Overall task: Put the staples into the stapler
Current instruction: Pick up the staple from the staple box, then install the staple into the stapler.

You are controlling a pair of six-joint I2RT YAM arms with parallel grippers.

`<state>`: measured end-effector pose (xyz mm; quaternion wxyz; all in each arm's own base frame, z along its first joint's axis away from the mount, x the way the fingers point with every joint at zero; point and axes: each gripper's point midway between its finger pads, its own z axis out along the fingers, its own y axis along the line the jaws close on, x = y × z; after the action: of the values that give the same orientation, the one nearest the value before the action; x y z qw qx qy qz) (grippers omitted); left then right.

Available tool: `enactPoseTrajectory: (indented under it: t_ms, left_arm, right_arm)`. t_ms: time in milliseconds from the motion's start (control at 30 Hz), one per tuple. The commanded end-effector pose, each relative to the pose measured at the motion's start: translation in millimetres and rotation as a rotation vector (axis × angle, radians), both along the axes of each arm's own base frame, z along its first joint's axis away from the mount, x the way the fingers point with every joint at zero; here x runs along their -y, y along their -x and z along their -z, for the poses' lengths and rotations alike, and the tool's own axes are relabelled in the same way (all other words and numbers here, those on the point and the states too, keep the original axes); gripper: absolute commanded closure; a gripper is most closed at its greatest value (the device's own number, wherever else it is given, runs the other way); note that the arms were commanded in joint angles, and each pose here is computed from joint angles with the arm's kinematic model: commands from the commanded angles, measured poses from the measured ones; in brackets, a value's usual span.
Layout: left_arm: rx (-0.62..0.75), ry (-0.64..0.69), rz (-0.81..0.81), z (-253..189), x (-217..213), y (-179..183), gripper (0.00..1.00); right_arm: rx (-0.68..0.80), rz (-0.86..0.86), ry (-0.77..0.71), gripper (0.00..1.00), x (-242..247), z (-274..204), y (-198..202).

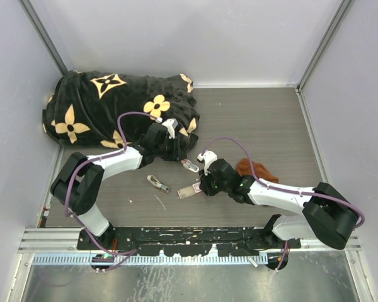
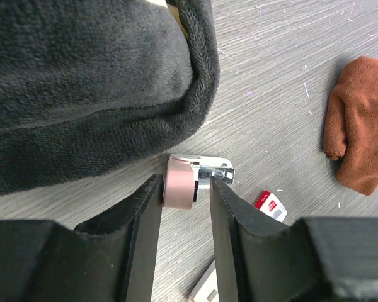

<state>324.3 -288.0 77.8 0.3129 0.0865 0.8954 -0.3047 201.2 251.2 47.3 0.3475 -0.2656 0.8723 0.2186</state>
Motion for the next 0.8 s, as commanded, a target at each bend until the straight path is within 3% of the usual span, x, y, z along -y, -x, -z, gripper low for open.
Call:
enactPoseTrajectory:
  t_ms: [0,133,433,633,767]
  left_arm:
    - [0.063,0.022,0.026,-19,12,-10,0.63]
    - [0.055,0.013,0.036,-14,12,-9,0.69]
    - [0.120,-0.019,0.113,-24,12,-7,0.98]
    - [0.147,-0.122,0.292,-33,5,9,1.00]
    - [0.154,-0.112,0.408,-36,5,27,1.00]
  right_arm:
    - [0.047,0.007,-0.064,0.88,-7,-18,-7]
    - [0.048,0.005,-0.069,0.88,-8,-19,-6]
    - [0.058,-0.005,-0.061,0.88,-4,-25,-4]
    - [0.111,-0.054,-0.063,0.88,-3,-41,-3]
    - [0.141,-0.112,-0.073,0.88,-10,-50,-3]
